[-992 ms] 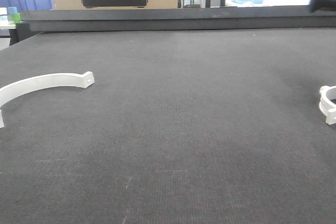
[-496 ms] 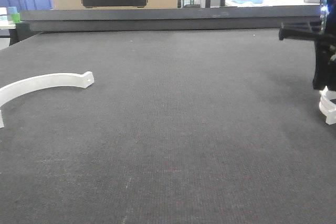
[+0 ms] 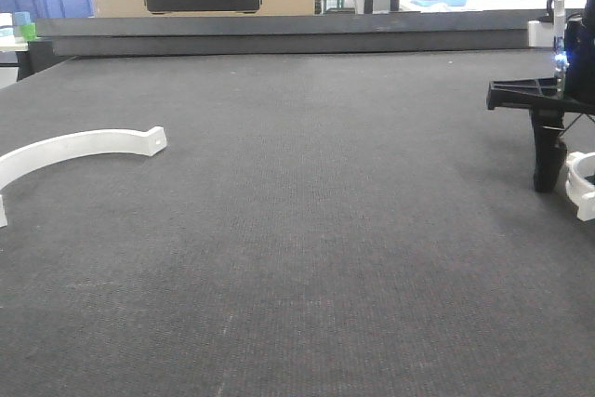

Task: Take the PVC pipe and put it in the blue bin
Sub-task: 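Lower the right gripper onto the nearer white pipe arc and close, then lower the left gripper onto the other white pipe arc and close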

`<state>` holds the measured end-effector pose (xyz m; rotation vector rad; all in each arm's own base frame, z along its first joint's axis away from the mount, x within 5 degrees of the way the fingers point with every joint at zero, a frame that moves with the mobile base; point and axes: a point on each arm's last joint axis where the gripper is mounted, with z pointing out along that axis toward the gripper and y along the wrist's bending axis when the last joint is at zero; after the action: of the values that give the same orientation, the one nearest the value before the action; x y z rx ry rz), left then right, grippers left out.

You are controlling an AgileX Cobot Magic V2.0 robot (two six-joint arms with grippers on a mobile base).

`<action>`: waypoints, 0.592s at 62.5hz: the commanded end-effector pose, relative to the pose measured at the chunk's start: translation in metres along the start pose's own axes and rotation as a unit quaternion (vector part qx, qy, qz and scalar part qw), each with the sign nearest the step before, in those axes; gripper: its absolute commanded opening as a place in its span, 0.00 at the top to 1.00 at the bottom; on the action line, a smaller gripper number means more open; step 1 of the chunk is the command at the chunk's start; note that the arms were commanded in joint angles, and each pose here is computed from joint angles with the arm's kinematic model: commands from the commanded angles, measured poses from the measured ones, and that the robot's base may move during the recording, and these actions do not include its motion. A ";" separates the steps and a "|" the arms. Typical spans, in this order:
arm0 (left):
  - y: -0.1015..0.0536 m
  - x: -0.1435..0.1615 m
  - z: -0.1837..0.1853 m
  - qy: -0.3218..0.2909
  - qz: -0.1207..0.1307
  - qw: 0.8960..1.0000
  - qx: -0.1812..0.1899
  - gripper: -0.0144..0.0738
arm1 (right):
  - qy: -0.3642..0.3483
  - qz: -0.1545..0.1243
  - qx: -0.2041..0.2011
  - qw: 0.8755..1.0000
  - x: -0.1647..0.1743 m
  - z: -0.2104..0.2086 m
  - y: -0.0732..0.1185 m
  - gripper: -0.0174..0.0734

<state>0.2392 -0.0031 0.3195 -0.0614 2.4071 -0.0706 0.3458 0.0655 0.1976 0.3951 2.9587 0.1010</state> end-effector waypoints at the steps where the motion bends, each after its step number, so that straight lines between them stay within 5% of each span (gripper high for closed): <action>1: 0.000 -0.004 -0.002 -0.013 -0.006 1.000 0.002 0.96 | -0.010 0.001 -0.001 1.000 -0.003 0.000 0.001 0.61; 13: 0.000 -0.003 -0.002 -0.010 -0.007 1.000 0.003 0.96 | -0.017 -0.001 -0.003 1.000 -0.009 -0.008 0.004 0.99; 25: -0.001 -0.001 -0.008 0.039 -0.021 0.999 0.003 0.96 | -0.017 -0.034 0.001 0.999 -0.018 -0.031 0.008 0.98; 37: -0.003 -0.022 -0.012 0.086 -0.020 0.996 0.000 0.96 | -0.025 -0.152 -0.005 0.988 -0.013 -0.058 0.026 0.98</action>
<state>0.2414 -0.0042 0.3353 -0.0937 2.5387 -0.0929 0.3607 0.0760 0.2401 0.1401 2.9507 0.0874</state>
